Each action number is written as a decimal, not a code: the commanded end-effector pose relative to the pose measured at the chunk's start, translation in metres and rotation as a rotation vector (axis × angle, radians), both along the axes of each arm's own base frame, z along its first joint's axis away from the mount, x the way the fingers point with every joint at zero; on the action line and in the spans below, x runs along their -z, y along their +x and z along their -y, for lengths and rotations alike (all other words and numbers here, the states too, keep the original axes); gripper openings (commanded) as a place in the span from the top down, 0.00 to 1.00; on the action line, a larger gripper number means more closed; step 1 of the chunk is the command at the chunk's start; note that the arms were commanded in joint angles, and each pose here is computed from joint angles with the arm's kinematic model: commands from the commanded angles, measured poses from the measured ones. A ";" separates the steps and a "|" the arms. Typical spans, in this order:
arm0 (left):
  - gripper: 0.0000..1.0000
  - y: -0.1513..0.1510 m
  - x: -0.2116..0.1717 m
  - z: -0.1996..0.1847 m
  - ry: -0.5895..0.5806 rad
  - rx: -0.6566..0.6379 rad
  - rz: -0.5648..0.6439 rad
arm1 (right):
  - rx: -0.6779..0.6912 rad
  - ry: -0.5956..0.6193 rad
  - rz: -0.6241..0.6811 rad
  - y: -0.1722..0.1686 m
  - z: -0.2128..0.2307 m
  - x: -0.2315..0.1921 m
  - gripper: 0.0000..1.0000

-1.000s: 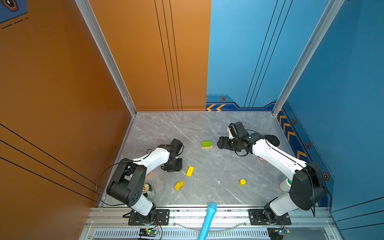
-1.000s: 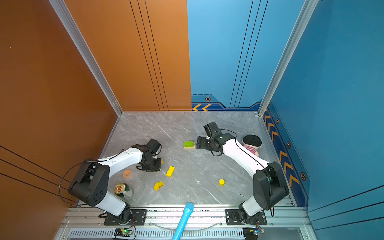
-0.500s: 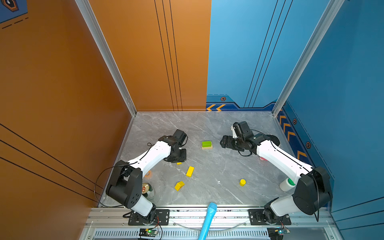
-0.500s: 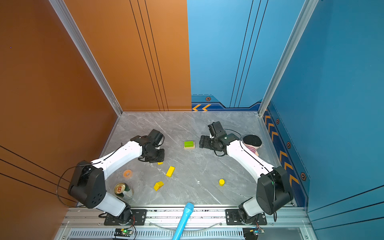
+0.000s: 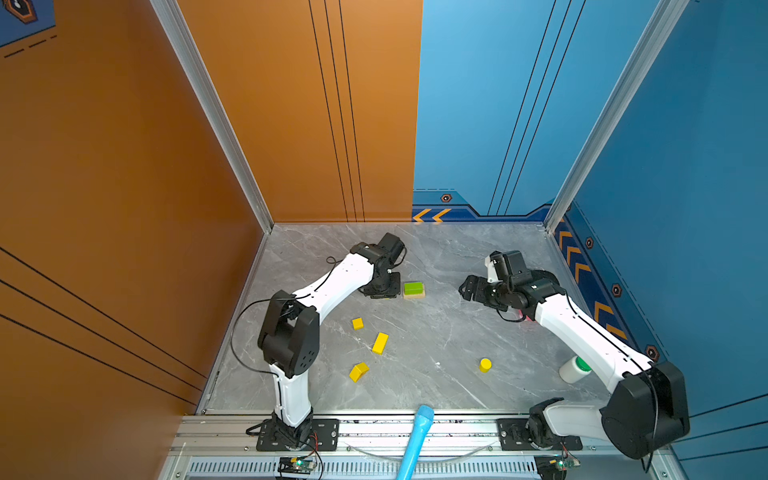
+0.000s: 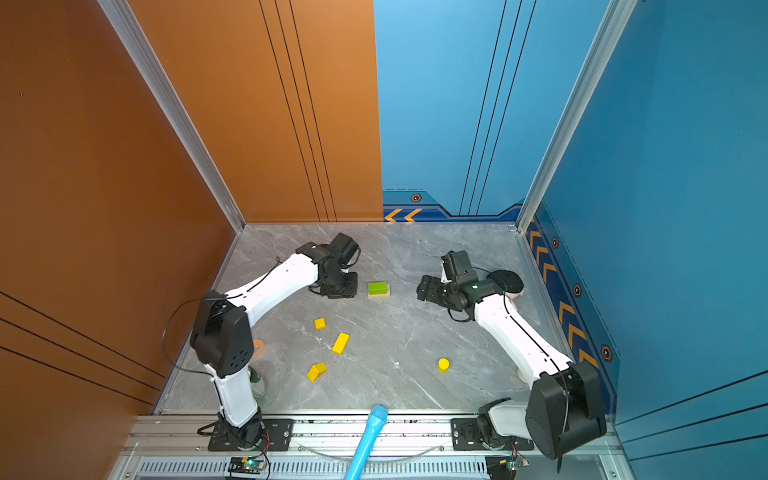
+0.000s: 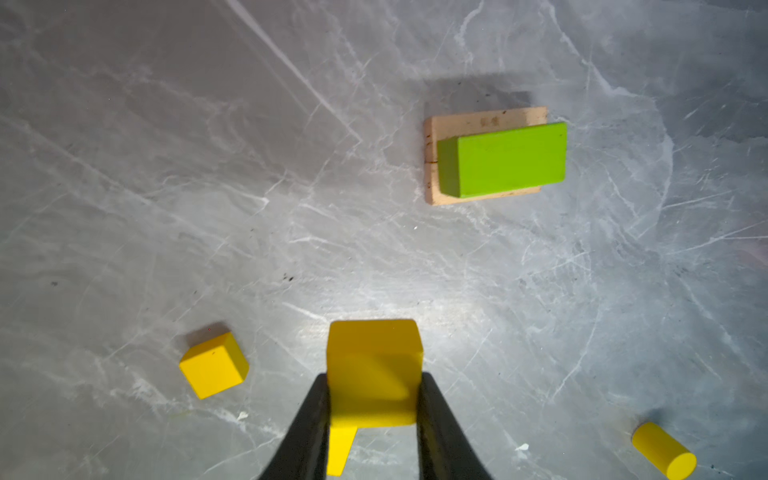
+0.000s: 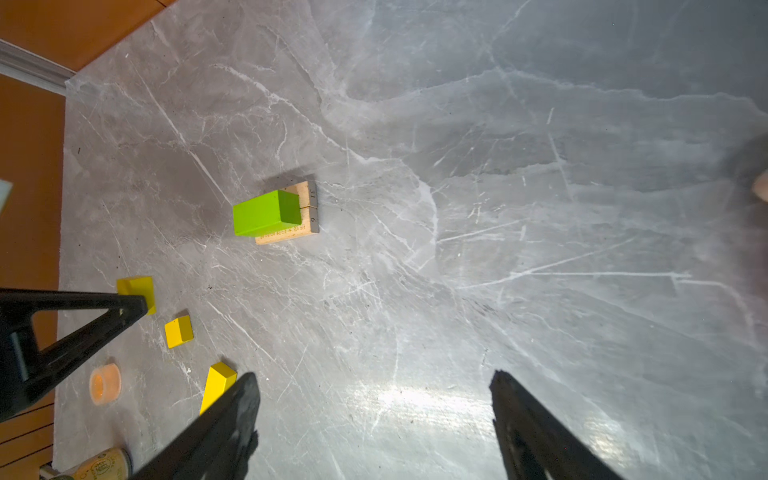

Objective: Build the wood block tower
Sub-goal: 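Carry the yellow cube with the left gripper over the lime-green block, then lower the yellow cube onto the lime-green block and open the left gripper, then move the left gripper back over the yellow blocks and grasp another yellow cube, then carry the second yellow cube with the left gripper to the stack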

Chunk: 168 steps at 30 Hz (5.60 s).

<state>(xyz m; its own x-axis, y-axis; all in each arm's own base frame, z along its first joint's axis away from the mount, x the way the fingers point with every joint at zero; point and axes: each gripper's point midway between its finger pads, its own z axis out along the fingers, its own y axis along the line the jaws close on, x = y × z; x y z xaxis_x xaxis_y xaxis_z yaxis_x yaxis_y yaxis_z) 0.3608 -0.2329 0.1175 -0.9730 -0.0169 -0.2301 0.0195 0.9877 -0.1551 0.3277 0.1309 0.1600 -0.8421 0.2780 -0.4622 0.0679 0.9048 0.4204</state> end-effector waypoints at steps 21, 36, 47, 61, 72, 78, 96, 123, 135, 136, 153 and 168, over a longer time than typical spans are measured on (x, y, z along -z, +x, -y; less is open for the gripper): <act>0.72 0.048 0.022 0.063 0.015 -0.049 -0.017 | 0.059 0.095 -0.015 -0.016 0.039 0.010 0.12; 0.72 0.055 0.032 0.062 0.044 -0.058 -0.022 | 0.067 0.102 -0.029 -0.015 0.042 0.015 0.12; 0.70 0.057 0.036 0.060 0.052 -0.063 -0.026 | 0.070 0.103 -0.034 -0.013 0.042 0.016 0.12; 0.64 0.059 0.040 0.062 0.048 -0.063 -0.032 | 0.072 0.104 -0.040 -0.012 0.043 0.018 0.12; 0.58 0.058 0.040 0.062 0.048 -0.065 -0.033 | 0.073 0.106 -0.042 -0.012 0.043 0.019 0.12; 0.55 0.058 0.036 0.063 0.041 -0.062 -0.029 | 0.073 0.106 -0.041 -0.012 0.043 0.019 0.13; 0.50 0.052 -0.046 0.050 0.006 -0.044 0.131 | 0.074 0.112 -0.036 -0.015 0.041 0.014 0.13; 0.42 -0.039 0.006 -0.090 0.133 -0.229 -0.017 | -0.044 0.005 -0.035 -0.008 -0.011 0.002 0.17; 0.37 -0.053 0.060 -0.097 0.097 -0.305 -0.115 | -0.038 -0.012 -0.042 -0.010 -0.010 0.007 0.17; 0.37 -0.053 0.064 -0.097 0.104 -0.305 -0.122 | -0.036 -0.015 -0.043 -0.011 -0.009 0.008 0.17; 0.41 -0.057 0.092 -0.101 0.136 -0.323 -0.186 | -0.015 -0.010 -0.051 -0.015 -0.001 0.013 0.17; 0.56 -0.057 0.098 -0.105 0.151 -0.337 -0.189 | -0.013 -0.006 -0.049 -0.014 -0.002 0.014 0.17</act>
<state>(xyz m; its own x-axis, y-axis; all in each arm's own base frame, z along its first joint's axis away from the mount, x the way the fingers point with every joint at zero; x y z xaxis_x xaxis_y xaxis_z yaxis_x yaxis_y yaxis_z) 0.3111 -0.1357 0.0282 -0.9465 -0.3067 -0.1000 -0.3075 0.9515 -0.0081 0.3185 0.1378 0.1482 -0.8688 0.2500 -0.4275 0.0549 0.9066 0.4185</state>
